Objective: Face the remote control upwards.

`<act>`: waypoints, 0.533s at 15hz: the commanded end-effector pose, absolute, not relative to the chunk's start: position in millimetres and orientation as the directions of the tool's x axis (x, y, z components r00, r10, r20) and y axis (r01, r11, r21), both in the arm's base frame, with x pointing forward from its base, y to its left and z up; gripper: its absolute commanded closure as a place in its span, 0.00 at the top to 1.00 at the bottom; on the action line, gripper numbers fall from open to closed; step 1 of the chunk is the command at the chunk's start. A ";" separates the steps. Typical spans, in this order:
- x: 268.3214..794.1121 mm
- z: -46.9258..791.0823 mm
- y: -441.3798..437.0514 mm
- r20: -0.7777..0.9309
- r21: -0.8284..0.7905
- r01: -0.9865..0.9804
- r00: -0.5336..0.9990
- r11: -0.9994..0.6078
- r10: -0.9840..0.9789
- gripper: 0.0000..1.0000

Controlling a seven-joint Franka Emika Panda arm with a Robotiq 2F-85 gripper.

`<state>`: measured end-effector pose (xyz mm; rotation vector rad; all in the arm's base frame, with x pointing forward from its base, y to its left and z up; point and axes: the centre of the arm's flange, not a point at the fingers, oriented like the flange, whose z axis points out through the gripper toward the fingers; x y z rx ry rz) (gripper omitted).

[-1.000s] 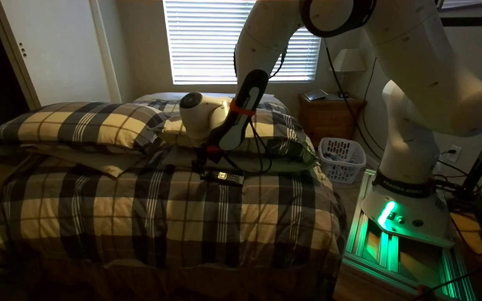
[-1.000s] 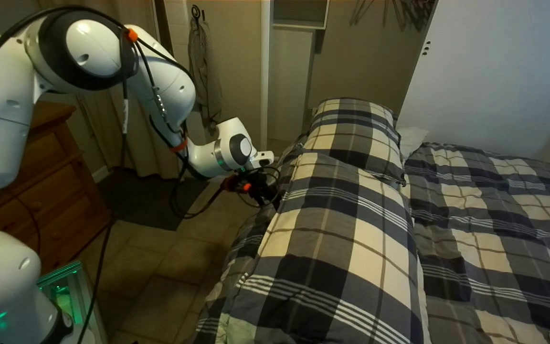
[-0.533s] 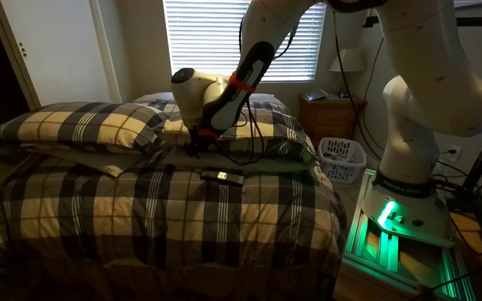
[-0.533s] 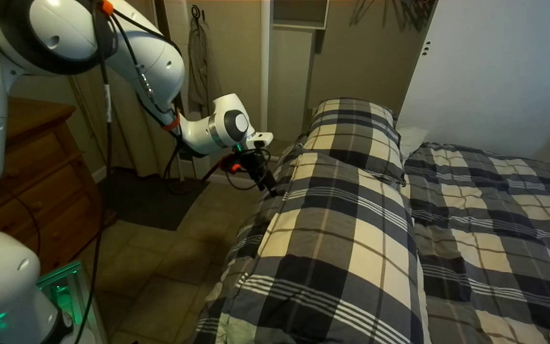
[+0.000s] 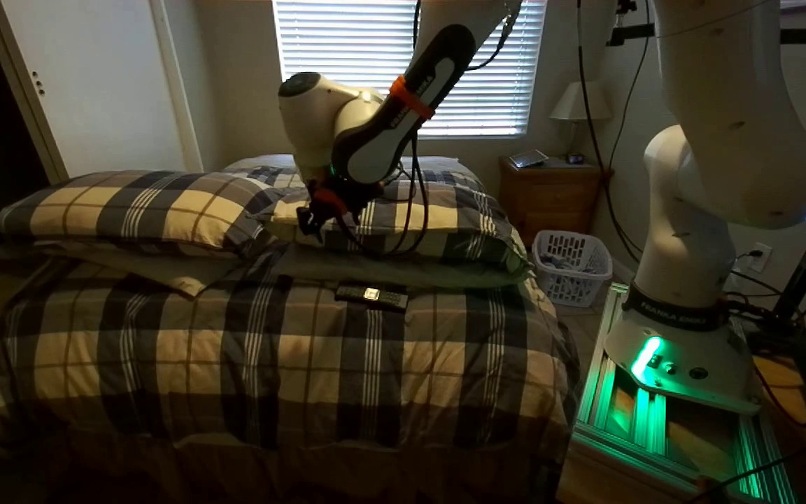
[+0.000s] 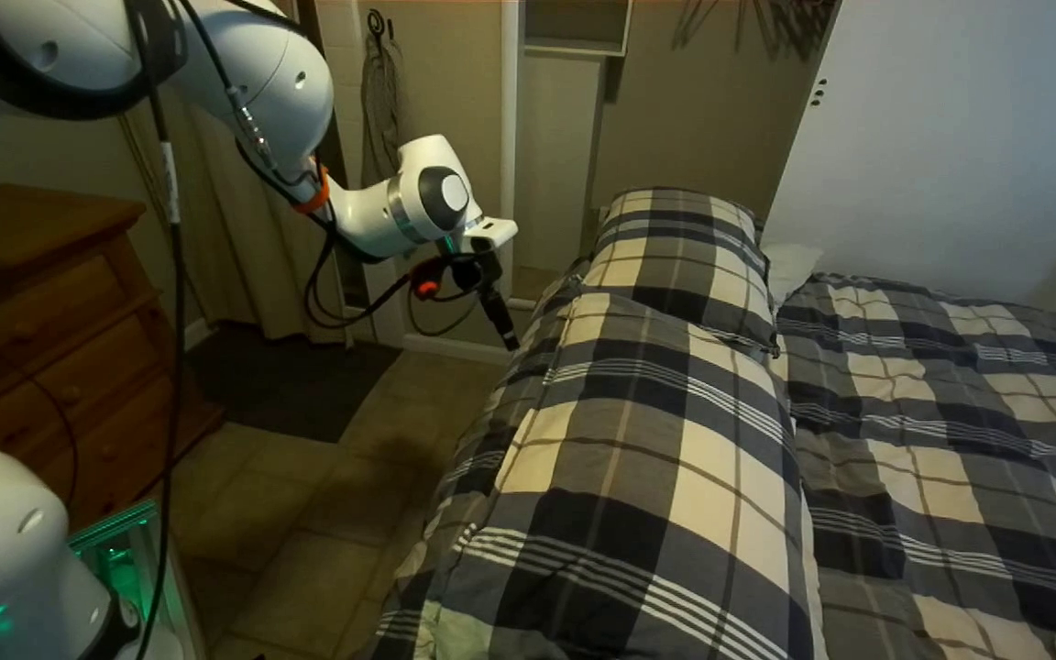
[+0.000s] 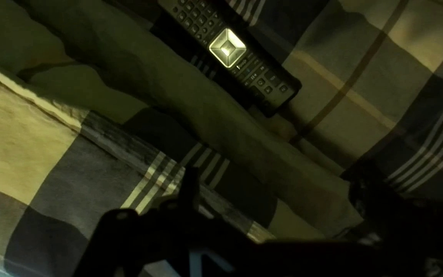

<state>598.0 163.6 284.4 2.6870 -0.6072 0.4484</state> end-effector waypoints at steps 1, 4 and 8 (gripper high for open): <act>582.9 311.3 162.4 0.411 0.217 -0.536 0.808 -0.816 -0.422 1.00; 578.9 331.8 161.5 0.388 0.182 -0.565 0.793 -0.805 -0.469 1.00; 591.6 334.2 164.3 0.397 0.193 -0.553 0.799 -0.810 -0.451 1.00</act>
